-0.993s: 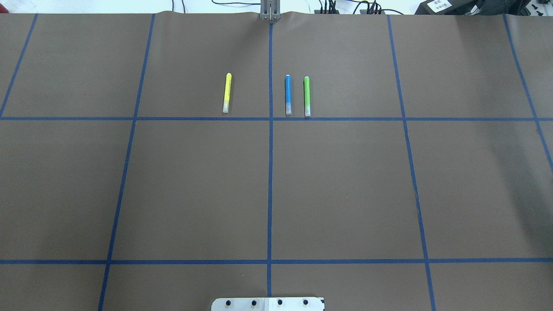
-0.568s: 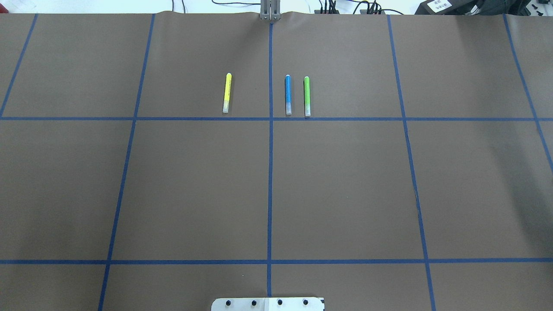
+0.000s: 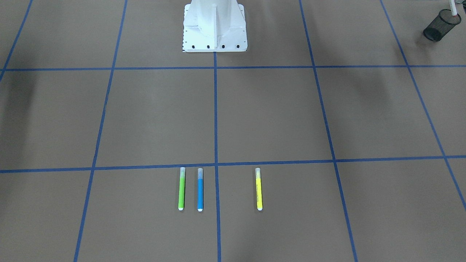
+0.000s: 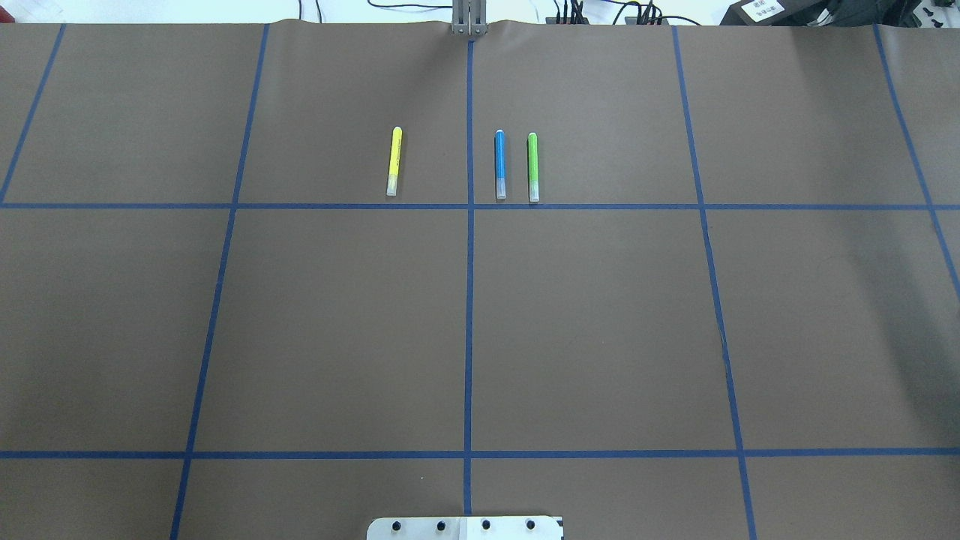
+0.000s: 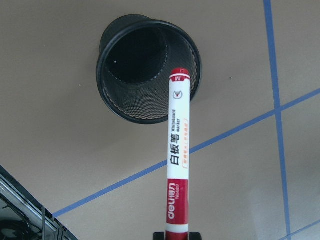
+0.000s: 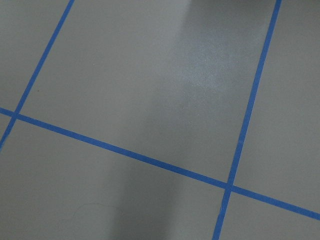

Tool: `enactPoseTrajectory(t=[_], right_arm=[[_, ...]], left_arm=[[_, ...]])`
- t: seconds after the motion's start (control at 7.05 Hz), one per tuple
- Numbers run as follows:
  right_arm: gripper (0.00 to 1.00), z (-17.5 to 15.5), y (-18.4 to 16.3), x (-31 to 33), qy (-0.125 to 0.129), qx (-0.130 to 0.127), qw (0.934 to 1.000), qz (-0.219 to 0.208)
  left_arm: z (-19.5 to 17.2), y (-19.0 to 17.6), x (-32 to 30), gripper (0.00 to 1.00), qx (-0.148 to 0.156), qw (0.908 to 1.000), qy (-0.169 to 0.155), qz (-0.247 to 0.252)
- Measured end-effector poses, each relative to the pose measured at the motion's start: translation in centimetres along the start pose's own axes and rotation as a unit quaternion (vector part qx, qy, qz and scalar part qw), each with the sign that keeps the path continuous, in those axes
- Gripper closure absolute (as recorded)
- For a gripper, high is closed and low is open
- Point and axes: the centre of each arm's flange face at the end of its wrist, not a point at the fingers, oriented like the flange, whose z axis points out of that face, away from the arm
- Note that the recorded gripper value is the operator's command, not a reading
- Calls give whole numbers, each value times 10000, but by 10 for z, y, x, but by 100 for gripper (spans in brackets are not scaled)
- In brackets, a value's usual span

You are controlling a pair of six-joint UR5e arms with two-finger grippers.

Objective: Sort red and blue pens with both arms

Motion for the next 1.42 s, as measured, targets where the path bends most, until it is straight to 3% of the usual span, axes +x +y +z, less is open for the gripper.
enactPoseTrajectory(t=[0.57, 0.85, 0.99, 1.42], right_arm=[[0, -1, -3, -2, -2, 15, 10000, -23], [0, -1, -4, -2, -3, 16, 10000, -29], [0, -1, -5, -3, -4, 22, 10000, -37], [0, -1, -7, -4, -5, 30, 10000, -48]], left_arm=[[21, -34, -23, 100, -140, 9998, 17, -153], [25, -45, -29, 89, -181, 9997, 32, -184], [22, -48, -28, 1, -178, 9996, 41, -197], [10, -52, -22, 0, -108, 9997, 50, -224]])
